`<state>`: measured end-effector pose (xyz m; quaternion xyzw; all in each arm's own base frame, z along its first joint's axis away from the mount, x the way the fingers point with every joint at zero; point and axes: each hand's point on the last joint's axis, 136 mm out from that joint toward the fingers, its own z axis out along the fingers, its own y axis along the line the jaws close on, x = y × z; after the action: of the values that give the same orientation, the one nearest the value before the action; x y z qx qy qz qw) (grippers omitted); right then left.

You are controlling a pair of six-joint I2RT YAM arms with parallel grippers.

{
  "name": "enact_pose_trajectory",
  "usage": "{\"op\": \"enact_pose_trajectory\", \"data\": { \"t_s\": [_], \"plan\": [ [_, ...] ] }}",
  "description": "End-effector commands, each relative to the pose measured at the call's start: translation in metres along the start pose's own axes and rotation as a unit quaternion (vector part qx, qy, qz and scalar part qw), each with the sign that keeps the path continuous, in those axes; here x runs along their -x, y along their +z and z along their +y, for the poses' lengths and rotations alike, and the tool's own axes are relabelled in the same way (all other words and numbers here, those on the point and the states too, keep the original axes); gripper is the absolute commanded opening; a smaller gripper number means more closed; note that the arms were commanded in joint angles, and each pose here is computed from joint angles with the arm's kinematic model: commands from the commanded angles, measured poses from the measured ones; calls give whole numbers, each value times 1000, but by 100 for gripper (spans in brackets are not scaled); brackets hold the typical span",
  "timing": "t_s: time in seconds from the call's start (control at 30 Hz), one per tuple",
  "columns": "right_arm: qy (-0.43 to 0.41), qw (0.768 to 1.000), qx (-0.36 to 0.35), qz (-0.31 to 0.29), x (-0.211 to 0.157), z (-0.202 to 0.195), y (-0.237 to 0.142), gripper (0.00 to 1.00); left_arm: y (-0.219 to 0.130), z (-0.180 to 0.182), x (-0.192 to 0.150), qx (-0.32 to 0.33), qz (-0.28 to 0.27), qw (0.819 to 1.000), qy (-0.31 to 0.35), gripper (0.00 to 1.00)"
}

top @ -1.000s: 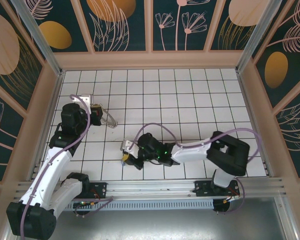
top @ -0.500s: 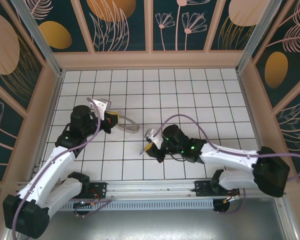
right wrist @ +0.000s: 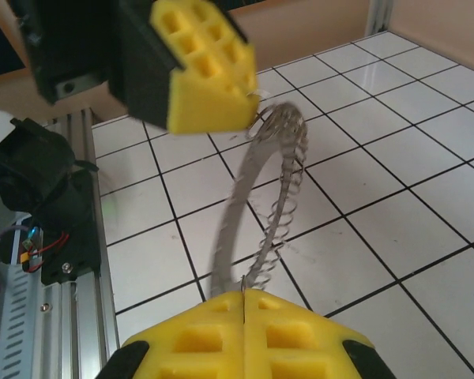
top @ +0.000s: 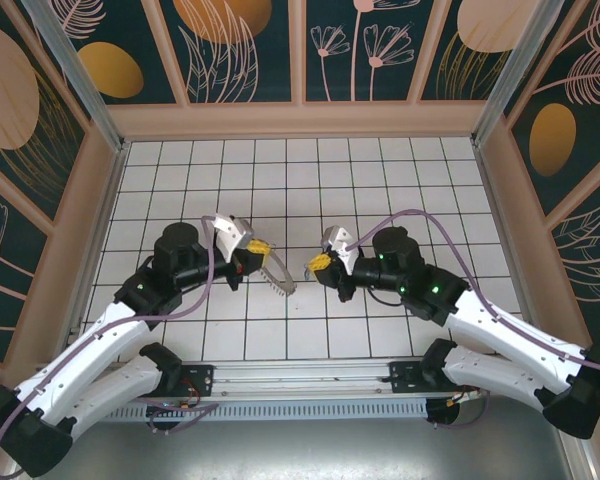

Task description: Put the keys on the keyring

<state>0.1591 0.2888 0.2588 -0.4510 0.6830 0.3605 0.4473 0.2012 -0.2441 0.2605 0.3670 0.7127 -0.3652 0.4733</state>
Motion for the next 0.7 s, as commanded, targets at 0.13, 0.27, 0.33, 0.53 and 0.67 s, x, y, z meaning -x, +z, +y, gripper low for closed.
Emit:
{"op": "enact_pose_trajectory", "data": {
  "t_s": [0.13, 0.27, 0.33, 0.53, 0.67],
  "plan": [
    [-11, 1000, 1, -13, 11, -2, 0, 0, 16, -24, -2, -48, -2, 998, 41, 0],
    [-8, 1000, 5, -22, 12, -2, 6, 0, 20, -28, 1, -53, -7, 998, 41, 0],
    [-3, 999, 18, -27, 14, 1, 9, 0, 20, -27, 2, -47, -11, 998, 41, 0],
    [7, 999, 43, -27, 13, 8, 20, 0, 19, -28, 0, -44, -19, 998, 41, 0],
    [11, 998, 52, -36, 18, 10, 26, 0, 19, -27, -4, -43, -18, 998, 41, 0]
  ]
}}
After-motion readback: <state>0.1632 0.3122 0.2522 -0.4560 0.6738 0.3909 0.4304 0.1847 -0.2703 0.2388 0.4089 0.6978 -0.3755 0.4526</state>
